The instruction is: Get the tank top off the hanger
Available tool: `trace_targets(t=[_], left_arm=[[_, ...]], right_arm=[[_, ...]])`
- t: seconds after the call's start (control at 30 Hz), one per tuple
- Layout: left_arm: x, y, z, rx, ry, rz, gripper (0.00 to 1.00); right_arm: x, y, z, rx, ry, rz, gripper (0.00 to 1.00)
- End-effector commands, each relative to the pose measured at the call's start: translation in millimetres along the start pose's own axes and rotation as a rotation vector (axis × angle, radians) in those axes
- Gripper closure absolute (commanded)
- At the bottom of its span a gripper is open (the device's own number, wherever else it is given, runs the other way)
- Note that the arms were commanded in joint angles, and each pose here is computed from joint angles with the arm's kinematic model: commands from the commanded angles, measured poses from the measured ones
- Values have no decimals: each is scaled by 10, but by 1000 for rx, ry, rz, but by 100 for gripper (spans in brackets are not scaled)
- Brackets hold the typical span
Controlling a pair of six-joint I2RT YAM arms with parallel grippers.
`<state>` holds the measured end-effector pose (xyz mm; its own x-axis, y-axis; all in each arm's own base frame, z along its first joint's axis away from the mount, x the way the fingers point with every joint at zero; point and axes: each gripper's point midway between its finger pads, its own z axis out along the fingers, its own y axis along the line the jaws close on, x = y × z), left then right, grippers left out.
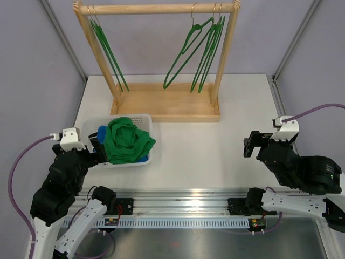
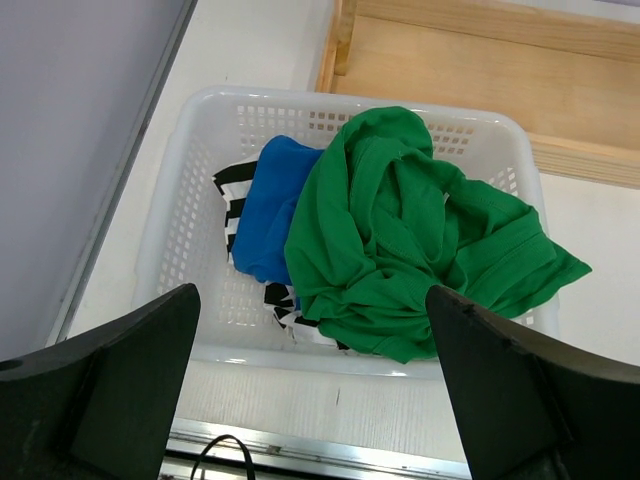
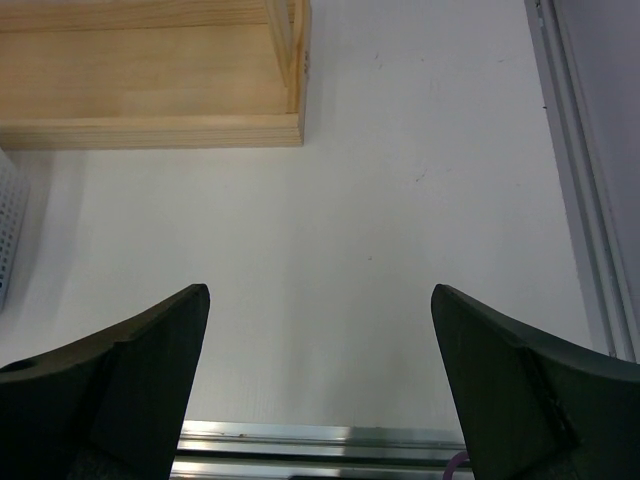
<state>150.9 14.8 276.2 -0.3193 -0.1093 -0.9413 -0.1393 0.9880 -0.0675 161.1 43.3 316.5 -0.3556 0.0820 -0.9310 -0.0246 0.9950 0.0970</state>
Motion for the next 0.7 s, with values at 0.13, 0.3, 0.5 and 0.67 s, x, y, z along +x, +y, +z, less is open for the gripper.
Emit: trace_targets(t=[0.13, 0.3, 0.5, 0.67], left_arm=[[-167, -100, 55, 36, -74, -29, 1], [-173, -105, 55, 39, -76, -29, 1], [-164, -105, 56, 40, -78, -30, 1], [-170, -102, 60, 38, -82, -27, 1]], right_arm=[[-97, -11, 40, 65, -18, -81, 0], [-79, 24, 54, 59, -14, -79, 0], [-51, 79, 77, 50, -7, -74, 1], [-12, 109, 99, 50, -1, -70, 0]])
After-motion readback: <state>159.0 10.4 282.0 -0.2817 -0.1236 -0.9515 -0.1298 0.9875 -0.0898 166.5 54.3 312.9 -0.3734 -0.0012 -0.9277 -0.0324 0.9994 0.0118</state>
